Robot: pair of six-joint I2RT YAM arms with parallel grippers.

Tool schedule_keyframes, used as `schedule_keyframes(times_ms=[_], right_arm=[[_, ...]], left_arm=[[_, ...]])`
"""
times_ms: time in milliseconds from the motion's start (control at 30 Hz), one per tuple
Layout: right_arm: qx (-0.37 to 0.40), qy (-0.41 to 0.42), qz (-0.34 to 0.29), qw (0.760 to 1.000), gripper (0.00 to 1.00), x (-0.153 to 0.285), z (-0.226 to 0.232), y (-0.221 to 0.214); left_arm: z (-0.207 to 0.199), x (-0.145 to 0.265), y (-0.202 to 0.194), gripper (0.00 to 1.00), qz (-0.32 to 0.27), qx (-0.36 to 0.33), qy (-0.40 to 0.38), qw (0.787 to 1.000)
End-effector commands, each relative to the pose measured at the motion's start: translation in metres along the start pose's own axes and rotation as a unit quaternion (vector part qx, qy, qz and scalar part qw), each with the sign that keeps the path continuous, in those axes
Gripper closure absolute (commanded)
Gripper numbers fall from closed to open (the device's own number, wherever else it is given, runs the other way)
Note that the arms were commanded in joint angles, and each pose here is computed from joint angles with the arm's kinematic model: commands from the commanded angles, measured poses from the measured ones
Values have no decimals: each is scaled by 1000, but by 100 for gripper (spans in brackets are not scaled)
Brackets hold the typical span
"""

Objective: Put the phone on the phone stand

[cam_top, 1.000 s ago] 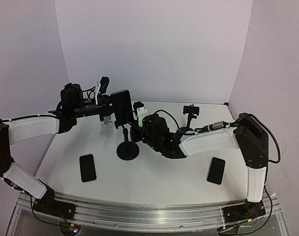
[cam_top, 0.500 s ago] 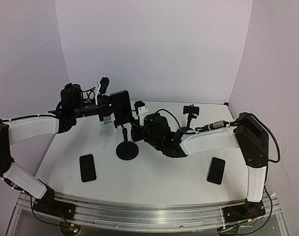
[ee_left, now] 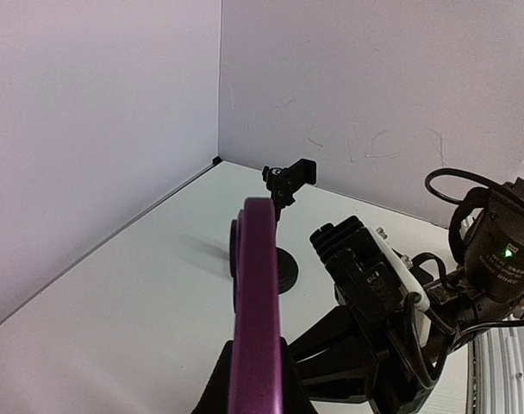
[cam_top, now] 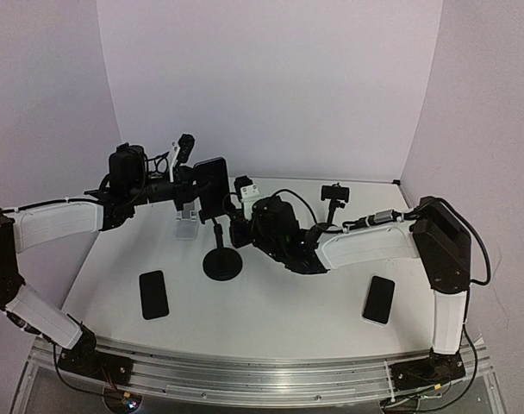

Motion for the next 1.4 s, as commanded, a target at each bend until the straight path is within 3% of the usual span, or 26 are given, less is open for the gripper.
schedule_keyframes(times_ms=[0,667,1367], right_arm=[[18,-147,13,989,100,-6,-54,6],[63,-78,15,995,100,1,-25,5],[71,-78,-4,994,100,1,-14,19]], left_arm=[[38,6,-59,100,122,53,150,980],[29,-3,-127,100,211,85,56,972],[24,8,-167,100,283,139,66,947]])
Point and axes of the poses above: each gripper's point midway between its finger pads, its own x axis back along the fingers, its own z axis along the line the jaws close on, y = z × x, the point moved 9 cm from there along x, back along the fingers, and after that the axes turned 5 degrees about x, right-handed, at the moved point
